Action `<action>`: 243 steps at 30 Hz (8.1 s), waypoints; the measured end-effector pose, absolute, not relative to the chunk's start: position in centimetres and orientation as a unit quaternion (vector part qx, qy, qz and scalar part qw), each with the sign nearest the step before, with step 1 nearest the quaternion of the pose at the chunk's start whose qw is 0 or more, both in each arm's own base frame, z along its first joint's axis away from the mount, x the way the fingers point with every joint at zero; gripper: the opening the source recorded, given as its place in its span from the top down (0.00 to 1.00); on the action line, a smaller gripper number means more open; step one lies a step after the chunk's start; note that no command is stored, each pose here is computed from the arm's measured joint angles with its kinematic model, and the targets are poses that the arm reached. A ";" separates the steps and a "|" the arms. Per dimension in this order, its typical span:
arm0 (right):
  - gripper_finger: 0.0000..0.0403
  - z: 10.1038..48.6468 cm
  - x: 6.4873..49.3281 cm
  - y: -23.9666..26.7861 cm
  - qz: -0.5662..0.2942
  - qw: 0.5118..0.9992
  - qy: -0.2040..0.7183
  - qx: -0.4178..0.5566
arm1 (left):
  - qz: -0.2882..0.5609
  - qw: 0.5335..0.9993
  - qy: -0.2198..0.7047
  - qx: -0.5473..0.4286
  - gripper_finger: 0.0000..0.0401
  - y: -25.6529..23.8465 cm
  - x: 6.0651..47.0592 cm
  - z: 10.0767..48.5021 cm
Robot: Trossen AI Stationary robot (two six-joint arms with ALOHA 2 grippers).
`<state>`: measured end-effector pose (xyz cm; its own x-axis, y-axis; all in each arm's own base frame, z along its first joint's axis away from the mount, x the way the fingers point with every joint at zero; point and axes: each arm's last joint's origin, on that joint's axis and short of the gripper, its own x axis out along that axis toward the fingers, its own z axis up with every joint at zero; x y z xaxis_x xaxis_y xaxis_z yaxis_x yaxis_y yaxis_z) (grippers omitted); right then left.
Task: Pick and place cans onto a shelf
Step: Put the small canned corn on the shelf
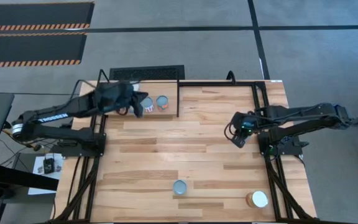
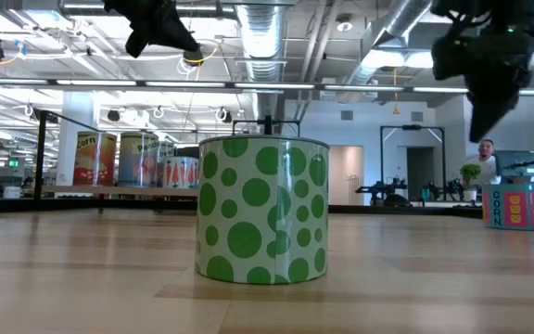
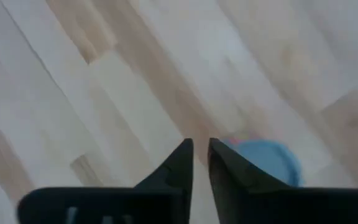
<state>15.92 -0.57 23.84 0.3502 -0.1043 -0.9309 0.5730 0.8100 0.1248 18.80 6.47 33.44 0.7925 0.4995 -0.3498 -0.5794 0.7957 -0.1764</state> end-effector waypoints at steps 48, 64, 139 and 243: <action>0.96 21.5 41.3 1.2 -0.167 0.811 0.544 0.136 | 0.195 0.967 0.101 -0.126 0.99 3.3 18.3 31.3; 0.90 20.4 50.1 0.8 -0.120 0.832 0.536 0.074 | 0.193 0.970 0.104 -0.103 0.99 2.8 14.9 32.2; 0.98 30.1 18.2 -4.4 -0.223 0.932 0.282 0.051 | 0.159 0.858 0.483 -0.069 0.76 -2.0 30.9 17.3; 0.98 30.4 18.4 -4.5 -0.237 0.934 0.263 0.048 | 0.387 0.694 0.546 -0.265 0.99 23.8 29.8 24.8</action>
